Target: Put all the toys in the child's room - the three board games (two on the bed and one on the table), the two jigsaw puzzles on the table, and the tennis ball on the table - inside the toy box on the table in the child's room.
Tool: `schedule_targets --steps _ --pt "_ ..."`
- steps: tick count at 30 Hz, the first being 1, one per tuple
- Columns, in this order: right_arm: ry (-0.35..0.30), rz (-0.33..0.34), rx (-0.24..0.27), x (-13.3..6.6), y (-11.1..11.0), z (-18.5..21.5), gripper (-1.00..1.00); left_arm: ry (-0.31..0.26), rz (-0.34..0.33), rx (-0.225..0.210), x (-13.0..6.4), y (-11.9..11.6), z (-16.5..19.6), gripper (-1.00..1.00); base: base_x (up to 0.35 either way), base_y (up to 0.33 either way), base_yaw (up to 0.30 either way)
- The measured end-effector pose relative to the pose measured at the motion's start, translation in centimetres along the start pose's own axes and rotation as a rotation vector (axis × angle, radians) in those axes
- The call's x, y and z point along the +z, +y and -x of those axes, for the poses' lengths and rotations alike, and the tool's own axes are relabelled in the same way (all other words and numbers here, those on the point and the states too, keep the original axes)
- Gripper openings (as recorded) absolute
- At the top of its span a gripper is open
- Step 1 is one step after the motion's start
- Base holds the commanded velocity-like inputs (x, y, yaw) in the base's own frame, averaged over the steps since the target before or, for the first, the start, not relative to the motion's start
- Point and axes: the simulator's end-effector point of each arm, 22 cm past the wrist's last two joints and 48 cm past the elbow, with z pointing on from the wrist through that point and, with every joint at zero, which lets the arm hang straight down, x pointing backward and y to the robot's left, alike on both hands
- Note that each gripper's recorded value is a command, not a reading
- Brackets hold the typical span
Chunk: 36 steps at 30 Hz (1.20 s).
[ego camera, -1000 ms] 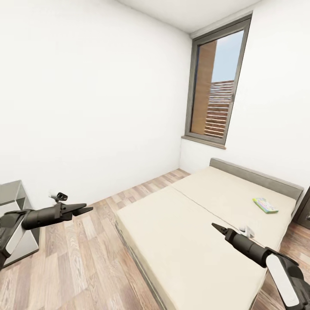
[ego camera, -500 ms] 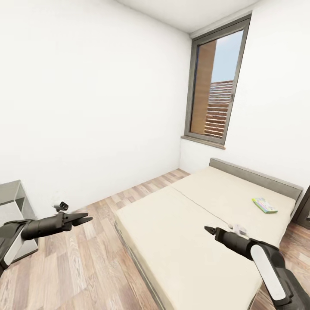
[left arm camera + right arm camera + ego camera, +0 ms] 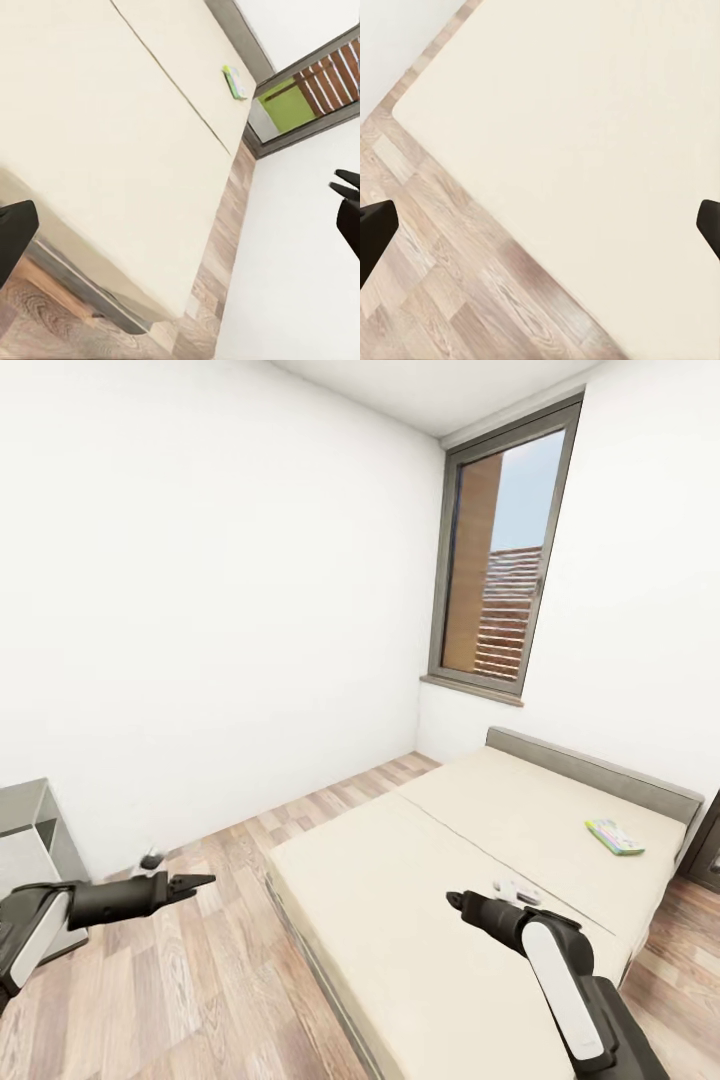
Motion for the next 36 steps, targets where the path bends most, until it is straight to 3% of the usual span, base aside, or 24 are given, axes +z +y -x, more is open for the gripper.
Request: schedule_targets --steps 7,18,36 --pt "-0.004 0.049 -0.001 -0.1 1.2 0.1 1.00 -0.025 0.020 0.003 0.0 0.7 0.4 1.00 -0.040 -0.069 0.024" --pt "0.001 0.077 -0.026 -0.2 2.7 -0.3 1.00 -0.122 0.009 -0.012 -2.1 0.8 2.9 1.00 -0.024 -0.071 0.245" --pt "0.006 0.079 -0.034 -0.1 2.9 -0.6 1.00 -0.132 0.008 -0.012 -2.3 0.8 3.1 1.00 -0.071 -0.001 0.290"
